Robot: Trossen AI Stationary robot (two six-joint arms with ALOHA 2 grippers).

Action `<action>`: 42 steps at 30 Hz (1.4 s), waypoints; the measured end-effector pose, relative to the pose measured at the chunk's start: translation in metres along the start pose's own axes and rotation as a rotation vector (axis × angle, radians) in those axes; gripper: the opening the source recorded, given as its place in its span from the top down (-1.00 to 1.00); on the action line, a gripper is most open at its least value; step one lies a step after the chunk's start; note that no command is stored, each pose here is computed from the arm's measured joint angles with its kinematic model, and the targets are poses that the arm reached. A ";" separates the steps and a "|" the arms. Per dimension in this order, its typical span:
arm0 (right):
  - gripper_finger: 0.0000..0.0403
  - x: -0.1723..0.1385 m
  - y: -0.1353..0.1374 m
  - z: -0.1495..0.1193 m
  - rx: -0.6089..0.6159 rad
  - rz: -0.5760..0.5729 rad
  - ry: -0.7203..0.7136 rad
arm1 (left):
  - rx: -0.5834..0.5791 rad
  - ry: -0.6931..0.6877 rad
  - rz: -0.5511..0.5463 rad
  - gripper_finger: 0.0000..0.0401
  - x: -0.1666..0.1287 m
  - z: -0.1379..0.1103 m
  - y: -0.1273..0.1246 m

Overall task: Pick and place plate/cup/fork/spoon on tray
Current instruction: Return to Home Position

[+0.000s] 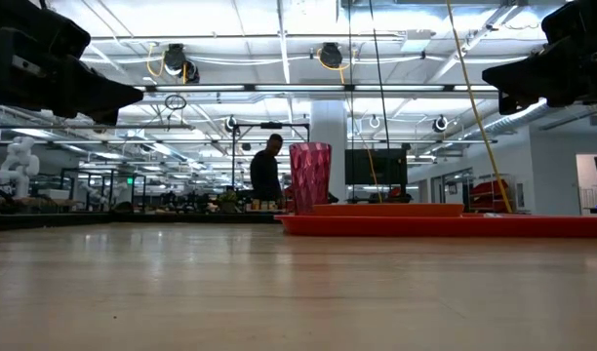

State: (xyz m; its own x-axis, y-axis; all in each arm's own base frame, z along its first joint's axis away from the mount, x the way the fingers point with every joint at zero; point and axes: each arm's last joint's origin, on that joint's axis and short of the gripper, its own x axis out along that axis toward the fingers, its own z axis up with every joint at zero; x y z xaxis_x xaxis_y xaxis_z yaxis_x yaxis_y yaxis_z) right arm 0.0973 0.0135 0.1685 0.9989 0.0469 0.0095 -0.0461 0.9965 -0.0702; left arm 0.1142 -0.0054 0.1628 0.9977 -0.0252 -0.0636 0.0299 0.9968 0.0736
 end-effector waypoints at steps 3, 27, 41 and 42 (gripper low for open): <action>1.00 0.000 0.000 0.000 0.000 0.000 0.000 | -0.004 -0.040 0.013 0.99 -0.004 0.003 0.001; 1.00 0.000 0.000 0.000 0.000 0.000 -0.001 | 0.003 -0.081 0.020 0.95 -0.017 0.004 0.004; 1.00 0.000 0.000 0.000 0.000 0.000 -0.001 | -0.003 -0.085 0.021 0.90 -0.017 0.005 0.004; 1.00 0.000 0.000 0.000 0.000 0.000 -0.001 | -0.002 -0.085 0.021 0.90 -0.017 0.004 0.004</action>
State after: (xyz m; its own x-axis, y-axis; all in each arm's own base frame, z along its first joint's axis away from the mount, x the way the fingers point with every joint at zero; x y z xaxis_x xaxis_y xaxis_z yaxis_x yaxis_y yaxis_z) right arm 0.0973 0.0135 0.1686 0.9989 0.0465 0.0102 -0.0457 0.9965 -0.0701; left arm 0.0974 -0.0016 0.1686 0.9997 -0.0107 0.0227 0.0090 0.9974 0.0716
